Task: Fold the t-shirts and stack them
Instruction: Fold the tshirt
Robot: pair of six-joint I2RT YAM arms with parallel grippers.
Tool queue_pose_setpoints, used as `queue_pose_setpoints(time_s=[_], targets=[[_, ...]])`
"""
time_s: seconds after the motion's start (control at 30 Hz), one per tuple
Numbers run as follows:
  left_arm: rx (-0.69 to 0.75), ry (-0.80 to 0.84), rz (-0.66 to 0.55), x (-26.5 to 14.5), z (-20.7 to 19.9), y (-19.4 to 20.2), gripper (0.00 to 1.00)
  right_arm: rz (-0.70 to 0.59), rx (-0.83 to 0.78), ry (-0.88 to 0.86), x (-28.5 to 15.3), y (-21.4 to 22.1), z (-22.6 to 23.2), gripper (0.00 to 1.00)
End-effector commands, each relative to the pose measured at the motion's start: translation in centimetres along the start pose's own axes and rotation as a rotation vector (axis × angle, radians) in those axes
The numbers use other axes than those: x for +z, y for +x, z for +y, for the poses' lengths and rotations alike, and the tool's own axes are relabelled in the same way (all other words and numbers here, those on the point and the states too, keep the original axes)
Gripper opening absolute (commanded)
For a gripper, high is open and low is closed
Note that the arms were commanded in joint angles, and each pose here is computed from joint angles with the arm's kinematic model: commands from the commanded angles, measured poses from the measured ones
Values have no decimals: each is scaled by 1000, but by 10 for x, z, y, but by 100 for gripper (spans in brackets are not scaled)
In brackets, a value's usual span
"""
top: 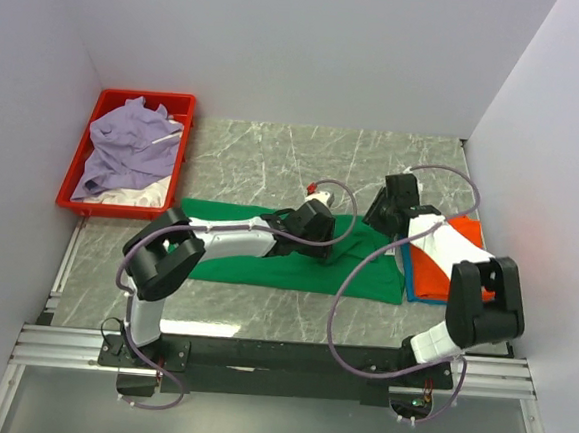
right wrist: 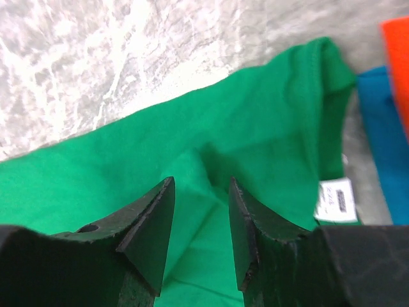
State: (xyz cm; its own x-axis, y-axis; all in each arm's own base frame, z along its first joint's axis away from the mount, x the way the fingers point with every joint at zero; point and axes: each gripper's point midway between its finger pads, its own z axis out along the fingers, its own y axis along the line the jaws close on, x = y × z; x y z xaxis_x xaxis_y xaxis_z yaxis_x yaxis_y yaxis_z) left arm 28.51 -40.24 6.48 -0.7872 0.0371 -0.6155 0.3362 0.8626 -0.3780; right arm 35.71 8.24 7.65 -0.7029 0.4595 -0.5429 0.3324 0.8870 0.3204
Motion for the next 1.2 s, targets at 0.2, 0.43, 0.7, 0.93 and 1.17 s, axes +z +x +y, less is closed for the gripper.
queue_pose_setpoints(time_s=[0.2,0.43,0.7,0.93,1.17], targets=[[-2,-2,-26,0,-12,-13,48,30,-25,-84,15,-1,18,47],[-8,42,2,5,-21,-5,43,46,-29,-88,18,5,17,46],[-12,43,18,9,-22,1,42,71,-39,-55,26,13,9,44],[-19,51,17,9,-24,0,31,73,-35,-43,26,17,4,36],[-20,59,12,5,-26,-2,12,61,-31,-58,15,18,4,21]])
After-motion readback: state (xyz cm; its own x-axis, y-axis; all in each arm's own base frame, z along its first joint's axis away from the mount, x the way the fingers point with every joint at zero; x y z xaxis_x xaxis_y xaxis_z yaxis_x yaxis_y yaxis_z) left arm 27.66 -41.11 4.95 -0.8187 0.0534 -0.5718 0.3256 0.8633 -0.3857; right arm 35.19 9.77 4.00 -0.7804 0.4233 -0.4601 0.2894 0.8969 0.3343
